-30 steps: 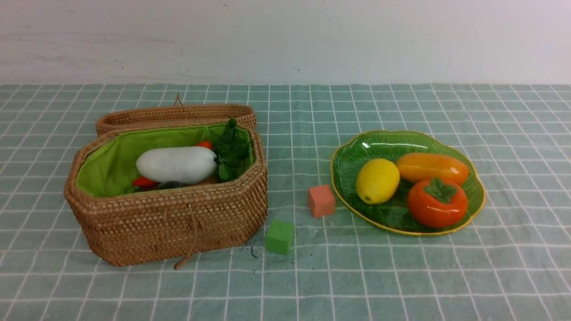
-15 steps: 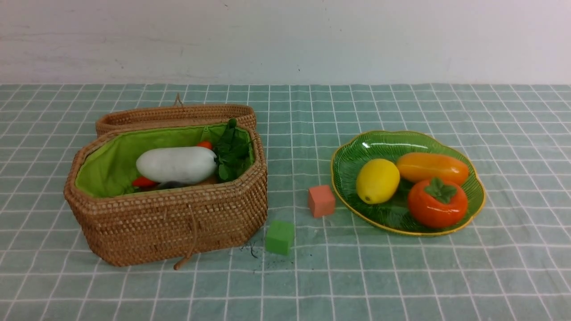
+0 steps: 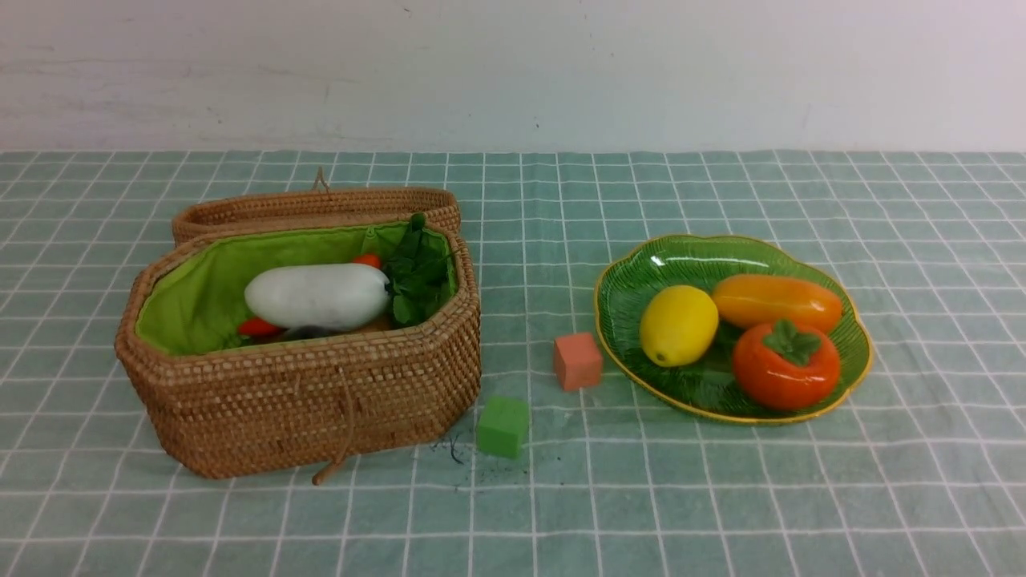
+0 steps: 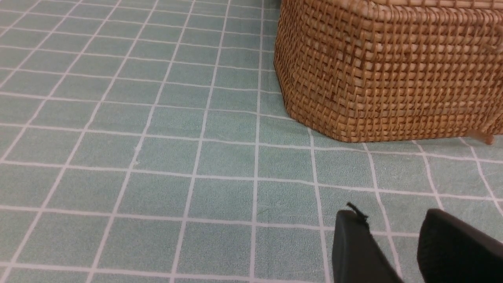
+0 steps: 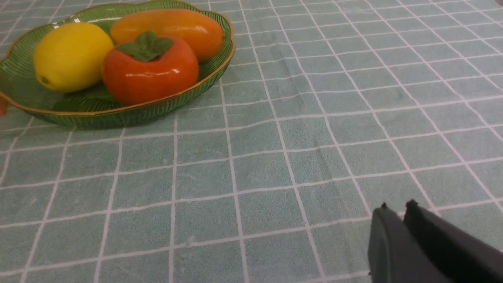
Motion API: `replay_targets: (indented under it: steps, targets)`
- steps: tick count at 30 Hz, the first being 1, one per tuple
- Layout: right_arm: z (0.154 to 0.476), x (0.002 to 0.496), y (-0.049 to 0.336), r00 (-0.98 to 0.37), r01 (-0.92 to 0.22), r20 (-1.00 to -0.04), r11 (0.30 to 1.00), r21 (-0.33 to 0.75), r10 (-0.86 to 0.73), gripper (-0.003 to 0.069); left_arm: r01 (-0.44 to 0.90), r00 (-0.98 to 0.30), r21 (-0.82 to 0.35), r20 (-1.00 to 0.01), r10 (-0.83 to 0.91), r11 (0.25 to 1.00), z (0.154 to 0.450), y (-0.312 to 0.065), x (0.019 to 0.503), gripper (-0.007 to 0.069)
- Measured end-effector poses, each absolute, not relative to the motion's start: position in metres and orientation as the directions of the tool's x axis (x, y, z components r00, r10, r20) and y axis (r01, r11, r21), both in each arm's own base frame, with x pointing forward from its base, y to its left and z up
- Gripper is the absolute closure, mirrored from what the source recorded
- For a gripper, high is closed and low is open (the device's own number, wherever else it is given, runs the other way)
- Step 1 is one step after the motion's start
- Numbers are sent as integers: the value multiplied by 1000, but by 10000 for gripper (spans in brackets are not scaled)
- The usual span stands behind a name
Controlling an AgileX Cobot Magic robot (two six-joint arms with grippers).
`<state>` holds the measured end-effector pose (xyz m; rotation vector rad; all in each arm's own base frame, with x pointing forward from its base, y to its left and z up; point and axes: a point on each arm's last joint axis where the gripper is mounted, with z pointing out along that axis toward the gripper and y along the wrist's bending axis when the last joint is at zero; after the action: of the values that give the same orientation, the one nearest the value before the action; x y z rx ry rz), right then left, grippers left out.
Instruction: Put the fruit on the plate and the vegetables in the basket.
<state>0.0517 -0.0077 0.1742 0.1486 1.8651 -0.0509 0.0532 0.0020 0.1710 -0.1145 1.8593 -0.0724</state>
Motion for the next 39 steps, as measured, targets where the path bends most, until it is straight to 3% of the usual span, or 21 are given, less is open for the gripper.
replay_targets:
  steps: [39]
  targets:
    - [174, 52, -8, -288, 129, -954, 991, 43, 79, 550, -42, -284, -109, -952, -116, 993, 171, 2, 53, 386]
